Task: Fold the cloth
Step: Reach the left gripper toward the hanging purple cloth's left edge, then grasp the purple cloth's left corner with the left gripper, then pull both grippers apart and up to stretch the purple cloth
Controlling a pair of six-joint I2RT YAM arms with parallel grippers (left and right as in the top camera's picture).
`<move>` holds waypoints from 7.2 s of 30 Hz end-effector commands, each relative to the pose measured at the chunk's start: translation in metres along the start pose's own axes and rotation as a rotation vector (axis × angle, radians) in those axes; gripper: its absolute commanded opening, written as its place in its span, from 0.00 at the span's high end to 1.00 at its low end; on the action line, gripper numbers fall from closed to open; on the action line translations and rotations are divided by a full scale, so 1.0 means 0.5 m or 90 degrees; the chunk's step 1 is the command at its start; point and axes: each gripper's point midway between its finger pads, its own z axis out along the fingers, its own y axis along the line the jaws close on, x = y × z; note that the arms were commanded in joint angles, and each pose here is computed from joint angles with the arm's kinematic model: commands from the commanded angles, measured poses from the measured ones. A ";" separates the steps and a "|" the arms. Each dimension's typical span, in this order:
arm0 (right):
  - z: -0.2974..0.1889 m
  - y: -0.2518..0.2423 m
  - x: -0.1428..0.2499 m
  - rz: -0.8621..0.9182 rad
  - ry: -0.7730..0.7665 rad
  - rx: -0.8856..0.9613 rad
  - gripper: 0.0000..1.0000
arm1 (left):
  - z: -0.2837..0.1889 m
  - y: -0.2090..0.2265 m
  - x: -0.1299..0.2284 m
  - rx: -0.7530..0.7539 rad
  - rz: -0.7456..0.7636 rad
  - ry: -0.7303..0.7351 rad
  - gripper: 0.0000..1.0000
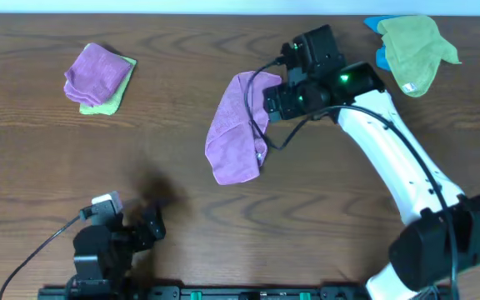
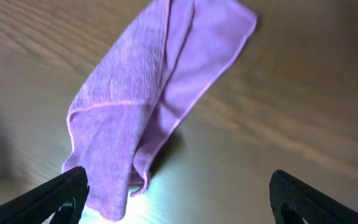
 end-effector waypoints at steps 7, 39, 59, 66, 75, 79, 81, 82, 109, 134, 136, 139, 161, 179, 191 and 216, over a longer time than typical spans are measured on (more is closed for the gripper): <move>0.026 -0.001 0.040 0.089 0.050 -0.061 0.07 | -0.024 -0.093 -0.109 0.008 -0.060 0.122 0.05; 0.176 0.027 0.177 0.165 0.104 -0.179 0.25 | 0.176 -0.273 -0.063 0.099 -0.318 0.513 0.05; 0.205 0.060 0.191 0.153 0.125 -0.207 0.37 | 0.182 -0.272 -0.062 0.084 -0.319 0.504 0.05; 0.209 0.059 0.193 0.149 0.125 -0.198 0.48 | 0.182 -0.272 -0.062 0.084 -0.319 0.504 0.05; 0.215 0.046 0.193 0.149 0.121 -0.174 0.55 | 0.182 -0.272 -0.062 0.084 -0.319 0.504 0.05; 0.217 0.043 0.194 0.149 0.121 -0.169 0.62 | 0.182 -0.272 -0.062 0.084 -0.319 0.504 0.05; 0.221 0.042 0.197 0.150 0.126 -0.168 0.68 | 0.182 -0.272 -0.062 0.084 -0.319 0.504 0.05; 0.224 0.041 0.200 0.151 0.129 -0.167 0.70 | 0.182 -0.272 -0.062 0.084 -0.319 0.504 0.05; 0.185 0.043 0.170 0.148 0.094 -0.174 0.99 | 0.203 -0.219 0.025 0.039 -0.308 0.513 0.05; 0.182 0.051 0.170 0.164 0.099 -0.188 0.99 | 0.281 -0.221 0.099 0.091 -0.368 0.471 0.05; 0.182 0.051 0.170 0.164 0.099 -0.189 0.99 | 0.292 -0.228 0.100 0.104 -0.374 0.473 0.05; 0.181 0.053 0.171 0.164 0.100 -0.191 0.99 | 0.306 -0.236 0.104 0.118 -0.380 0.475 0.05; 0.181 0.053 0.171 0.164 0.100 -0.192 0.99 | 0.336 -0.280 0.142 0.134 -0.388 0.483 0.67; 0.140 0.019 0.124 0.167 0.037 -0.159 0.99 | 0.344 -0.312 0.057 0.216 -0.389 0.470 0.94; 0.055 -0.024 0.107 0.156 -0.018 -0.088 0.99 | 0.354 -0.363 -0.125 0.281 -0.352 0.417 0.94; -0.068 -0.056 0.027 0.151 -0.165 -0.062 0.99 | 0.278 -0.359 -0.274 0.265 -0.283 0.389 0.94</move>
